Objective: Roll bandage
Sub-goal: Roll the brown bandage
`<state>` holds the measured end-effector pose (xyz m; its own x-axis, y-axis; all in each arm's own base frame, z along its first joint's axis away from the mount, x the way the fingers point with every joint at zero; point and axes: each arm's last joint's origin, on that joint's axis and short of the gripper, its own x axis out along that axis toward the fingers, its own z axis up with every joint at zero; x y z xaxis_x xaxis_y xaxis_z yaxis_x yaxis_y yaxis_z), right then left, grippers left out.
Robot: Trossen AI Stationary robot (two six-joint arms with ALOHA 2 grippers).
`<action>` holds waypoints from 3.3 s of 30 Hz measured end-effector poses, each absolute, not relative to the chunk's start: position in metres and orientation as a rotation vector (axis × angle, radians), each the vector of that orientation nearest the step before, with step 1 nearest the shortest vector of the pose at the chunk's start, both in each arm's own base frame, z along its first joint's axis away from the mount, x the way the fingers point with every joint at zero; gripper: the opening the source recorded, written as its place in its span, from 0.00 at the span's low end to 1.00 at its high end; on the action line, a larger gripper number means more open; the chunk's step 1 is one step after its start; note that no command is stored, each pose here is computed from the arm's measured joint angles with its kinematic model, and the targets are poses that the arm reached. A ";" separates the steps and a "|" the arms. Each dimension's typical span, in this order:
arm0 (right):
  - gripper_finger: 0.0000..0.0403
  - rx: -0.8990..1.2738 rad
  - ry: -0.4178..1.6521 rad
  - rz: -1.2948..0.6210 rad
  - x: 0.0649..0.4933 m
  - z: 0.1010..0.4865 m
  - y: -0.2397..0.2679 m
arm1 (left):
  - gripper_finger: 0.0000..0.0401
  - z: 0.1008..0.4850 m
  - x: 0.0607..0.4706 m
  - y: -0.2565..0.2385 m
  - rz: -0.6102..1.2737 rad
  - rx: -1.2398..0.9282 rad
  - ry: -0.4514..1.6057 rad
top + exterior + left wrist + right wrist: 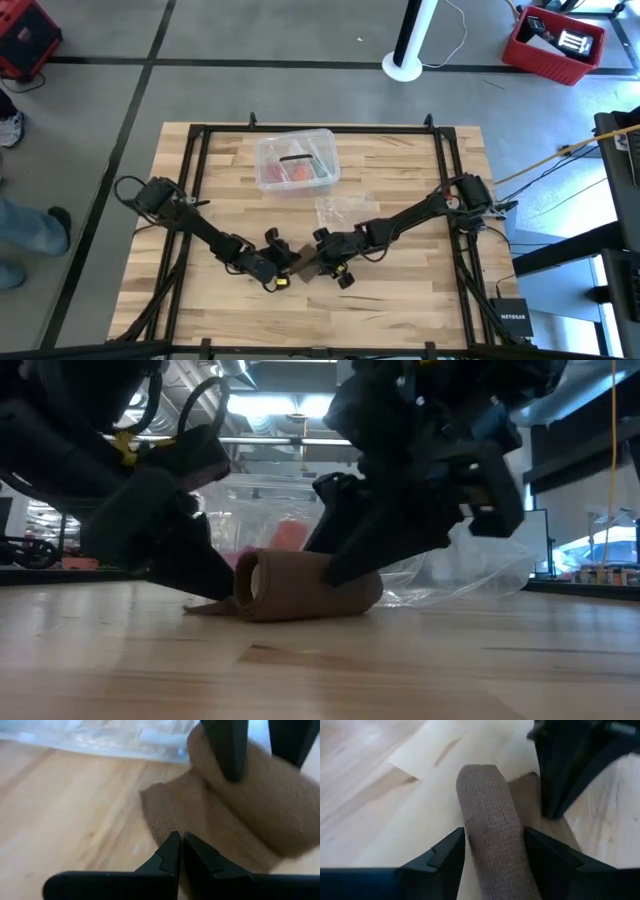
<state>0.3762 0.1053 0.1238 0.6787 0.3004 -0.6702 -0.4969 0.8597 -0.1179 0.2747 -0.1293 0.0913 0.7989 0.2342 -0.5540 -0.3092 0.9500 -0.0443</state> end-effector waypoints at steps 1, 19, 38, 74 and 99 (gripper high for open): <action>0.50 -0.301 0.689 0.449 0.377 0.123 0.103 | 0.04 0.096 0.274 -0.129 0.282 -0.110 0.580; 0.50 -0.295 0.629 0.413 0.384 0.123 0.097 | 0.04 0.156 0.285 -0.139 0.137 -0.141 0.343; 0.50 -0.322 0.591 0.317 0.387 0.131 0.093 | 0.04 0.113 0.289 -0.140 0.190 -0.200 0.475; 0.50 -0.279 0.597 0.259 0.398 0.120 0.091 | 0.04 0.131 0.284 -0.157 0.176 -0.142 0.445; 0.50 -0.289 0.674 0.287 0.401 0.174 0.093 | 0.04 0.106 0.271 -0.120 0.562 -0.114 0.612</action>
